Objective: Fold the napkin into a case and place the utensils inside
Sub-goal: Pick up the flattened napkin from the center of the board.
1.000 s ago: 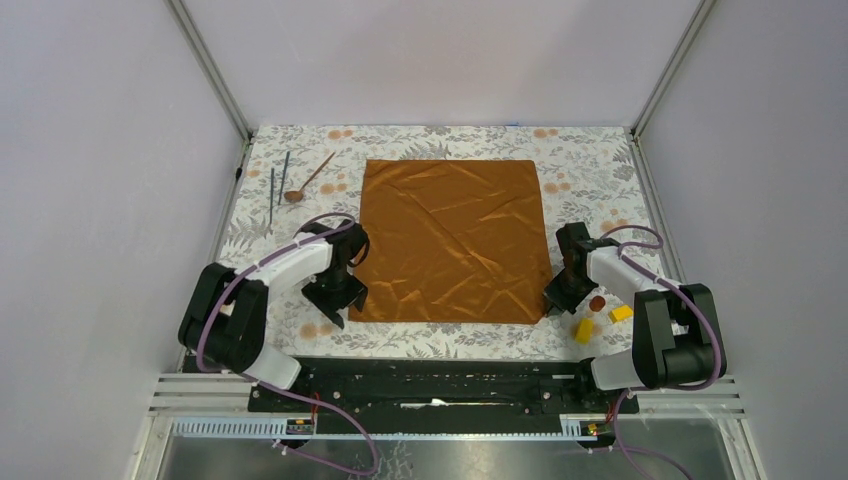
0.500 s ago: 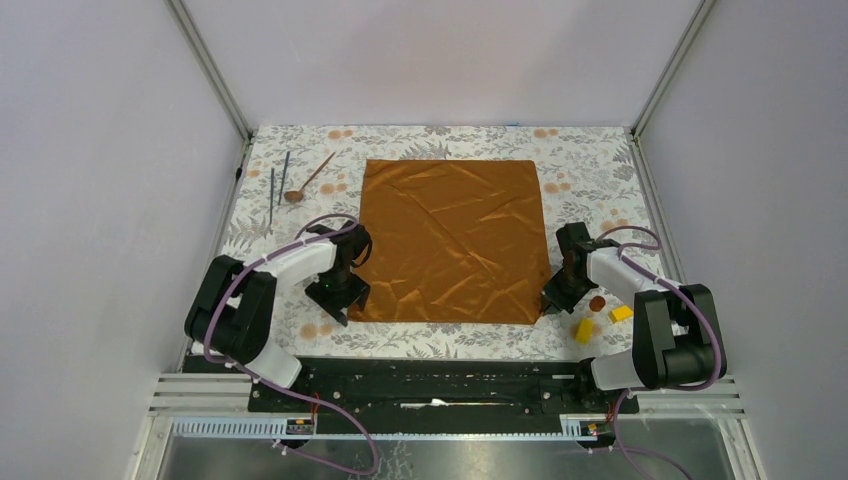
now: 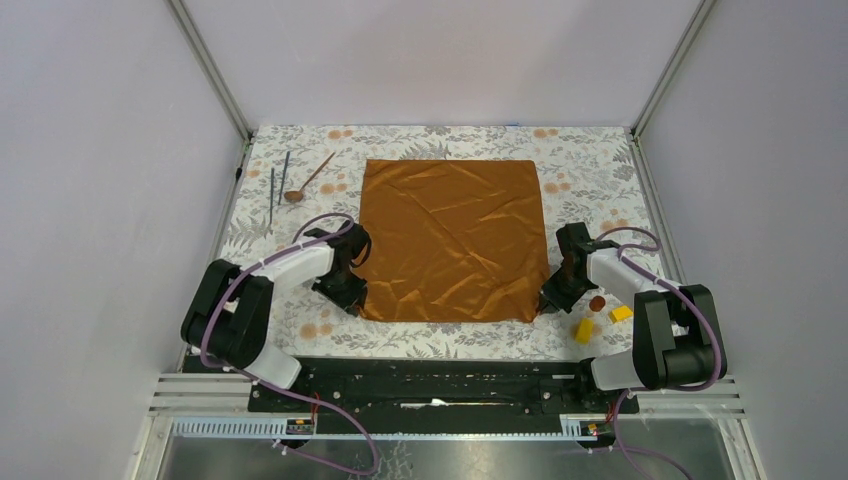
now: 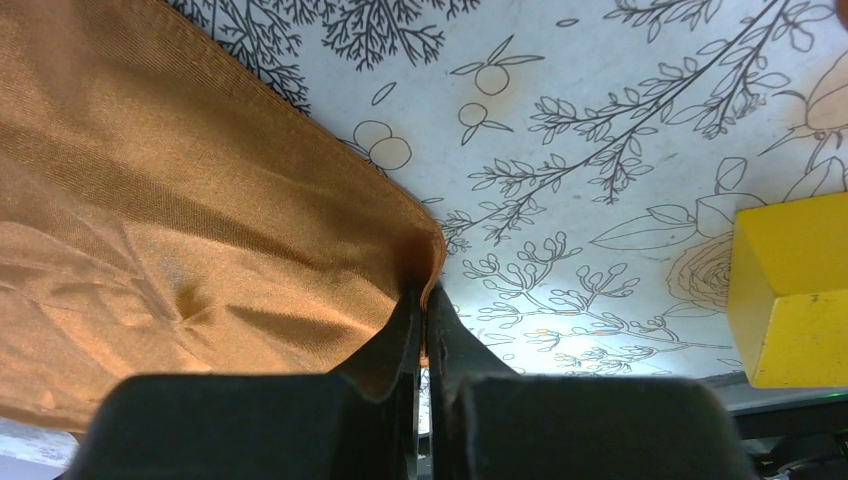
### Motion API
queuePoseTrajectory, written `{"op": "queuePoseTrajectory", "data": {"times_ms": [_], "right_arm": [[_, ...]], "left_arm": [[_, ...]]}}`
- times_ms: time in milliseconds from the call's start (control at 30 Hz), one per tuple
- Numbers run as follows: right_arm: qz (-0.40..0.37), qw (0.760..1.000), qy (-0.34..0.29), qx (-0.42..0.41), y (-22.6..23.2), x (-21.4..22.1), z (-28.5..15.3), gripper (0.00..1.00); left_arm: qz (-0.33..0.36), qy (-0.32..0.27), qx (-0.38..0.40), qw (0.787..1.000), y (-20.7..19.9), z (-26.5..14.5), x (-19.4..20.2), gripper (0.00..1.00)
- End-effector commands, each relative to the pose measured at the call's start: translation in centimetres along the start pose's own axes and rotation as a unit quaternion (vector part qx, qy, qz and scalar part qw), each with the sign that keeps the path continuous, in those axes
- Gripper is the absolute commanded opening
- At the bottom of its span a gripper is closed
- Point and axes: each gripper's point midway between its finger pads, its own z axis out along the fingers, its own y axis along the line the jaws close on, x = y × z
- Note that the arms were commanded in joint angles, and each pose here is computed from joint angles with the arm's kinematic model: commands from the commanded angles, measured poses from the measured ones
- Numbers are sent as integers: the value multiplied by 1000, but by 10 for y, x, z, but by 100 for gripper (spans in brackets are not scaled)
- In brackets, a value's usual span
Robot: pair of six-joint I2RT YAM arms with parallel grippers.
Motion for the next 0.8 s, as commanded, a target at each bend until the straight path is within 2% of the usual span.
{"op": "queuePoseTrajectory", "data": {"times_ms": [0, 67, 167, 267, 333, 400, 467, 533, 633, 667, 767], "right_arm": [[9, 1000, -15, 25, -13, -2, 18, 0], [8, 1000, -14, 18, -12, -1, 18, 0], [-10, 1000, -27, -11, 0, -7, 8, 0], [-46, 994, -63, -73, 23, -18, -21, 0], [-84, 980, -101, -149, 47, -25, -54, 0], [-119, 954, -155, -227, 68, -31, -98, 0], [-160, 913, -206, -314, 87, -30, -151, 0], [-194, 865, -252, -388, 98, -22, -207, 0], [-235, 786, -311, -480, 99, -1, -286, 0], [-251, 751, -331, -513, 96, 10, -319, 0], [-244, 697, -388, -551, 80, 21, -379, 0]], "left_arm": [[-9, -49, -59, 997, 34, 28, -15, 22], [-7, -61, -43, 997, 29, 20, -20, 2], [-1, -78, -8, 997, 15, -1, -28, 0], [14, -94, 56, 994, -6, -35, -37, 0], [36, -113, 121, 986, -25, -71, -45, 0], [59, -142, 193, 969, -41, -115, -54, 0], [82, -174, 270, 943, -52, -166, -61, 0], [101, -207, 353, 907, -57, -222, -66, 0], [133, -263, 484, 824, -48, -320, -65, 0], [142, -281, 517, 796, -42, -347, -64, 0], [142, -340, 583, 724, -13, -414, -68, 0]]}}
